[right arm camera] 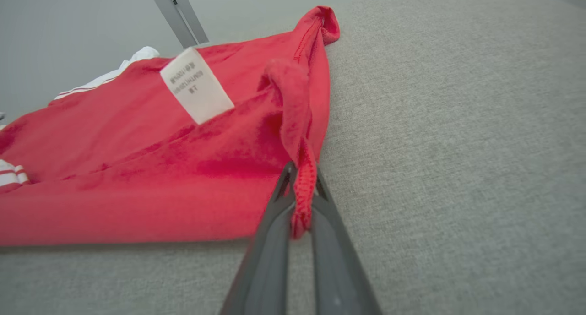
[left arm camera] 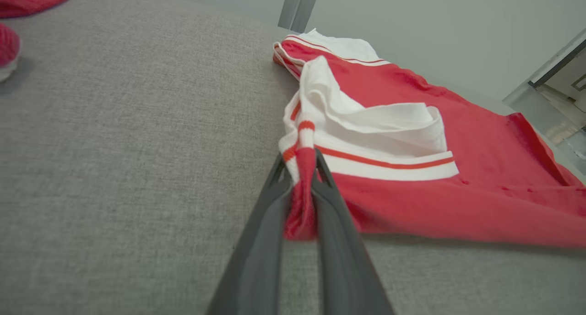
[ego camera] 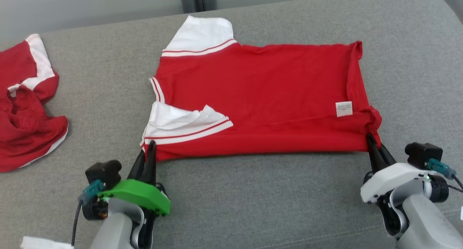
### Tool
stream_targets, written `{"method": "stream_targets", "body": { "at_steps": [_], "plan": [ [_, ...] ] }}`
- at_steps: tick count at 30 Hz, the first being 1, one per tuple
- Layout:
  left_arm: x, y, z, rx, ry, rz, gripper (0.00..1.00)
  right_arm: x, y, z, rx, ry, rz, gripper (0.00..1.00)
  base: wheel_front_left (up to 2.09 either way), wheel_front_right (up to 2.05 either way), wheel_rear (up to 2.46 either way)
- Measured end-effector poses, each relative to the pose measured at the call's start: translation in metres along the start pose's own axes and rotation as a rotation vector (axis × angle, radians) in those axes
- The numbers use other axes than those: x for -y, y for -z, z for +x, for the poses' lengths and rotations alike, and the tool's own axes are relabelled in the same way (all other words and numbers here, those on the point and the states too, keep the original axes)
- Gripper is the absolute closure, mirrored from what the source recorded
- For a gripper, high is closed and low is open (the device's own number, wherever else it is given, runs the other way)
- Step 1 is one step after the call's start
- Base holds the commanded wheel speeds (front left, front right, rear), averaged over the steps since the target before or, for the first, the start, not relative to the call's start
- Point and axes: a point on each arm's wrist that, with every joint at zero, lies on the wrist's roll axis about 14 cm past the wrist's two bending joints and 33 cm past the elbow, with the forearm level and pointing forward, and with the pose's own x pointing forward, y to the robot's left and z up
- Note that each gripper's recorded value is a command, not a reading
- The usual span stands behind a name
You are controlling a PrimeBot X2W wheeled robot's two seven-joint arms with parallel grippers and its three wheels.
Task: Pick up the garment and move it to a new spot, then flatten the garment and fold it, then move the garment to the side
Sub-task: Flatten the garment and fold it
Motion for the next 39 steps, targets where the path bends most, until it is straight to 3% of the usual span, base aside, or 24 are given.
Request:
{"method": "stream_targets", "body": {
  "at_steps": [11, 19, 20, 21, 22, 23, 39],
  "plan": [
    [-0.008, 0.022, -0.068, 0.0, -0.078, -0.013, 1.0, -0.005, 0.004, -0.045, 0.02, -0.047, -0.025, 1.0, 0.0, 0.0, 0.0],
    [-0.007, 0.036, -0.091, -0.026, -0.109, -0.034, 1.0, -0.003, 0.02, -0.062, -0.022, -0.033, 0.005, 1.0, 0.0, 0.0, 0.0],
    [-0.007, 0.038, -0.092, -0.032, -0.111, -0.032, 1.0, -0.002, 0.024, -0.064, -0.033, -0.025, 0.02, 0.69, 0.0, 0.0, 0.0],
    [-0.006, 0.039, -0.092, -0.035, -0.11, -0.026, 0.89, -0.003, 0.026, -0.065, -0.039, -0.021, 0.034, 0.1, 0.0, 0.0, 0.0],
    [-0.004, 0.038, -0.092, -0.034, -0.102, -0.009, 0.15, -0.005, 0.025, -0.064, -0.032, -0.021, 0.042, 0.0, 0.0, 0.0, 0.0],
    [-0.004, 0.037, -0.092, -0.03, -0.101, 0.005, 0.0, -0.006, 0.023, -0.064, -0.026, -0.021, 0.046, 0.0, 0.0, 0.0, 0.0],
    [0.002, -0.077, -0.067, 0.287, -0.069, 0.196, 0.0, -0.025, -0.084, -0.056, 0.314, -0.081, -0.052, 0.0, 0.0, 0.0, 0.0]
  ]
}}
